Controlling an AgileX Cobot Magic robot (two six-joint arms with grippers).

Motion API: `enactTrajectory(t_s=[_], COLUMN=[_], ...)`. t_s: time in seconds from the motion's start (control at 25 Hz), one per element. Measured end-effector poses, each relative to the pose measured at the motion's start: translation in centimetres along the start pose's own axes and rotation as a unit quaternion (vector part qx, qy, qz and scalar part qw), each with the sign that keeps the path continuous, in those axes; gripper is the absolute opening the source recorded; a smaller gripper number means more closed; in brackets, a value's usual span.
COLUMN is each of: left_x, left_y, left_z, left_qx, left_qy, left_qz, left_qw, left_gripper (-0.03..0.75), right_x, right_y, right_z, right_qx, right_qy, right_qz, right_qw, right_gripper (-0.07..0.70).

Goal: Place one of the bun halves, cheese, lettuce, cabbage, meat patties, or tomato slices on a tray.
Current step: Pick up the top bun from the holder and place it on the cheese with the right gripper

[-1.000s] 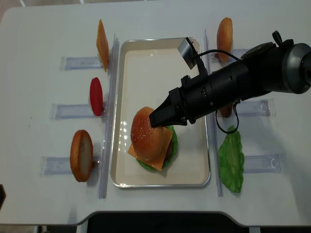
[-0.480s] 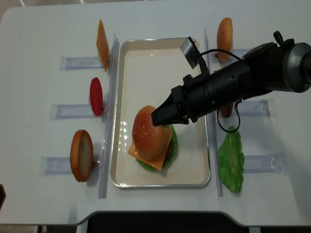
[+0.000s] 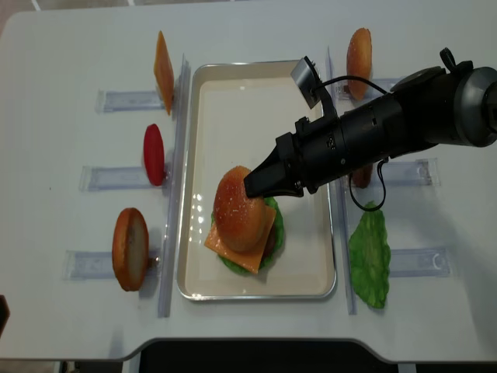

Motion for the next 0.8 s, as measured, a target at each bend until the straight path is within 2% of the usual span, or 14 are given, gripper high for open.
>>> enactTrajectory(t_s=[0.44, 0.56, 0.8], left_x=[0.0, 0.0, 0.0], left_y=[0.0, 0.0, 0.0], left_z=[0.0, 0.0, 0.0], left_qx=[0.0, 0.0, 0.0], left_qy=[0.0, 0.0, 0.0], left_qz=[0.0, 0.0, 0.0], left_qw=[1.0, 1.0, 1.0], left_gripper=[-0.007, -0.007, -0.007], right_x=[-0.03, -0.2, -0.42], right_y=[0.01, -0.06, 0.17], right_z=[0.0, 0.0, 0.0], right_qx=[0.0, -0.001, 0.004], right_qy=[0.001, 0.005, 0.011], right_qz=[-0.002, -0.002, 0.002], right_qw=[1.0, 1.0, 0.9999], right_gripper=[0.097, 0.151, 0.324])
Point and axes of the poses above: a point on each arm's last joint axis where the gripper is mounted, z pointing back along that axis away from the gripper, x along the wrist's bending axis when the last joint is at zero, y = z × x, the point moved 10 cm from there along -z, pointing out along that axis toward the gripper, and after that the axes turned 5 degrees about z, right-handed, at the moved point
